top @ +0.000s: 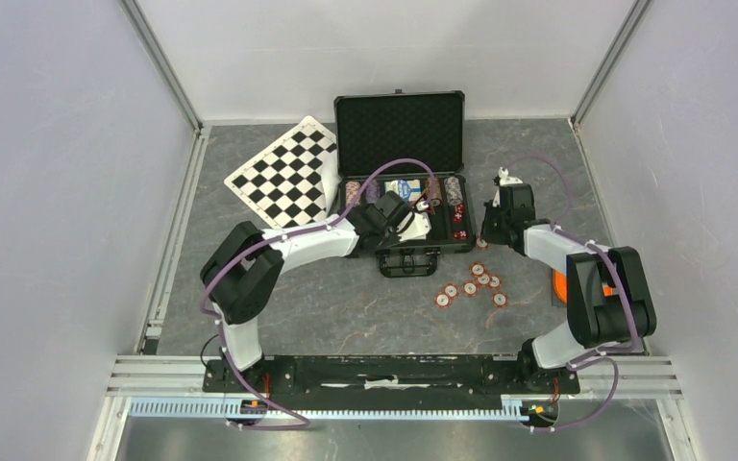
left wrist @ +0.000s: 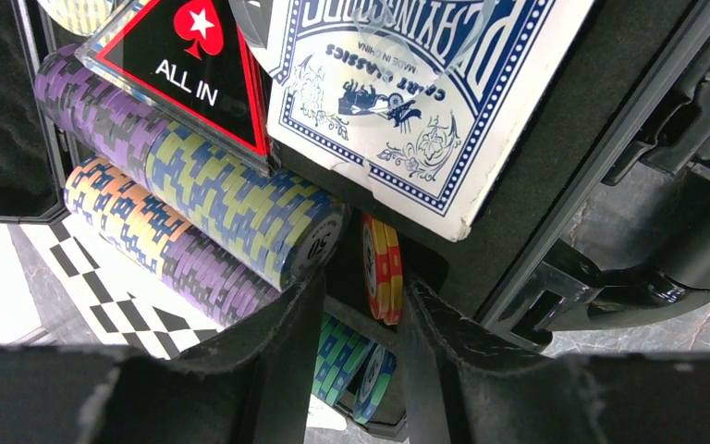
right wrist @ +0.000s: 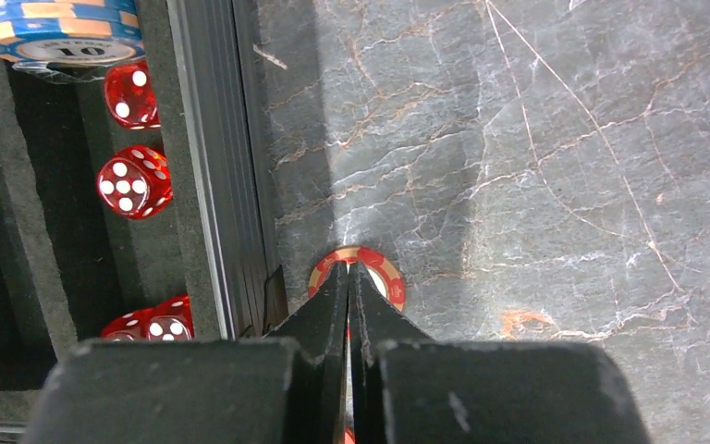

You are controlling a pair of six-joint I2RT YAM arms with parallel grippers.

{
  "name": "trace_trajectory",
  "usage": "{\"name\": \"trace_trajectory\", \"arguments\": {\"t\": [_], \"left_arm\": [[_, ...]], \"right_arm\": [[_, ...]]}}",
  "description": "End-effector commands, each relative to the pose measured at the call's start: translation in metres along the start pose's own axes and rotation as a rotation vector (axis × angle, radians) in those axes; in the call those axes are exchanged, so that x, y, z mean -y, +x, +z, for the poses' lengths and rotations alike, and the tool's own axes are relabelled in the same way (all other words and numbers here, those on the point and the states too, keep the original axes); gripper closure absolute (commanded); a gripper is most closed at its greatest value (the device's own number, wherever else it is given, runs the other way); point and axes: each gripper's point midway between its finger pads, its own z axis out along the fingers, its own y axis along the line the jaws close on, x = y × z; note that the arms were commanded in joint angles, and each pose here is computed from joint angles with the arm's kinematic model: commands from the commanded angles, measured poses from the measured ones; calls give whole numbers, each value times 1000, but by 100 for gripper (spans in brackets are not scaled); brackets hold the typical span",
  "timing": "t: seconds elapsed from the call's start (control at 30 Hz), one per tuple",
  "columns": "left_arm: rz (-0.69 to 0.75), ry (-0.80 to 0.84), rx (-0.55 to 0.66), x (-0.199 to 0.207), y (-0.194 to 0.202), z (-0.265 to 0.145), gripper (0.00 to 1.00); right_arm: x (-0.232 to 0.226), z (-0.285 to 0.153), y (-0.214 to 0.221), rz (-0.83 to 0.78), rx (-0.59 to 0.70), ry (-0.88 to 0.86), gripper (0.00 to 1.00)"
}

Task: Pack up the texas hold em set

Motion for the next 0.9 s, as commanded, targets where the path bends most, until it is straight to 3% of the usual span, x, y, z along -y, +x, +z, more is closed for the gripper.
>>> {"name": "trace_trajectory", "arguments": {"t": [0.0,0.1,0.43,0.87], "left_arm": [[-126,-340,105,-90,-27,-31,52],[-125,-360,98,-92,-27,-31,49],[-129,-396,100,-97,-30,-32,51],[-91,-354,97,-86,-28,-22,54]], "right_arm": [[-2,-2,-6,13,45,-13,100],[2,-7,10,10,29,-8,100],[3,-26,42,7,8,-44,100],[-7,-41,-15,1,114,-57,100]]}}
